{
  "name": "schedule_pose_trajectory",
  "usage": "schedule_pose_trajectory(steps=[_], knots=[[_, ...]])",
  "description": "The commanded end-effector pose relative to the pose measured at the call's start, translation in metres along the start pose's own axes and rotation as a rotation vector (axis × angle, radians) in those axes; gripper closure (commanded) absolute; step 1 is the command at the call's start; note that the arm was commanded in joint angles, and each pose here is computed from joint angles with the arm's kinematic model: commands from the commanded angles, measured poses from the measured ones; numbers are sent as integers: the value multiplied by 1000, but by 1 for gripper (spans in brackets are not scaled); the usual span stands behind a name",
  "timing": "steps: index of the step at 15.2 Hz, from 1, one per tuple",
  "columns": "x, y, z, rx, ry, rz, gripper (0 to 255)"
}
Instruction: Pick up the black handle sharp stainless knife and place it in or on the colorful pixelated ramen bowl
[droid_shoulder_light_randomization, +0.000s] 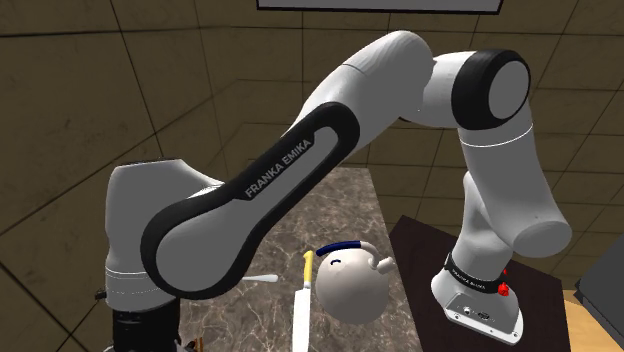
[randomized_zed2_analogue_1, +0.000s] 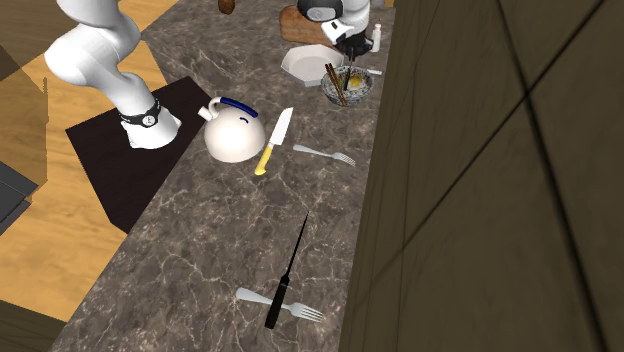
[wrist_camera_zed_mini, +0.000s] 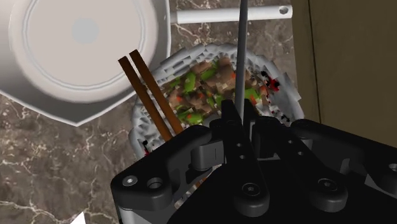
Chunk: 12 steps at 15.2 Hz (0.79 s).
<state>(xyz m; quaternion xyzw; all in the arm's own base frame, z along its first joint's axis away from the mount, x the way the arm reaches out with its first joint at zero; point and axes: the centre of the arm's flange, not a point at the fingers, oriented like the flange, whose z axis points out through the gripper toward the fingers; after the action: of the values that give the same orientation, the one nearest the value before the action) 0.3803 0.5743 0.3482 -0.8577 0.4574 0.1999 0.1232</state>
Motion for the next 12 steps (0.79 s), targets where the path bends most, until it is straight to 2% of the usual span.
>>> schedule_pose_trajectory(steps=[1,9,10,12], knots=[[6,0,13,0,0,0,255],[6,0,13,0,0,0,255],[6,0,13,0,0,0,0],[6,0,13,0,0,0,0]])
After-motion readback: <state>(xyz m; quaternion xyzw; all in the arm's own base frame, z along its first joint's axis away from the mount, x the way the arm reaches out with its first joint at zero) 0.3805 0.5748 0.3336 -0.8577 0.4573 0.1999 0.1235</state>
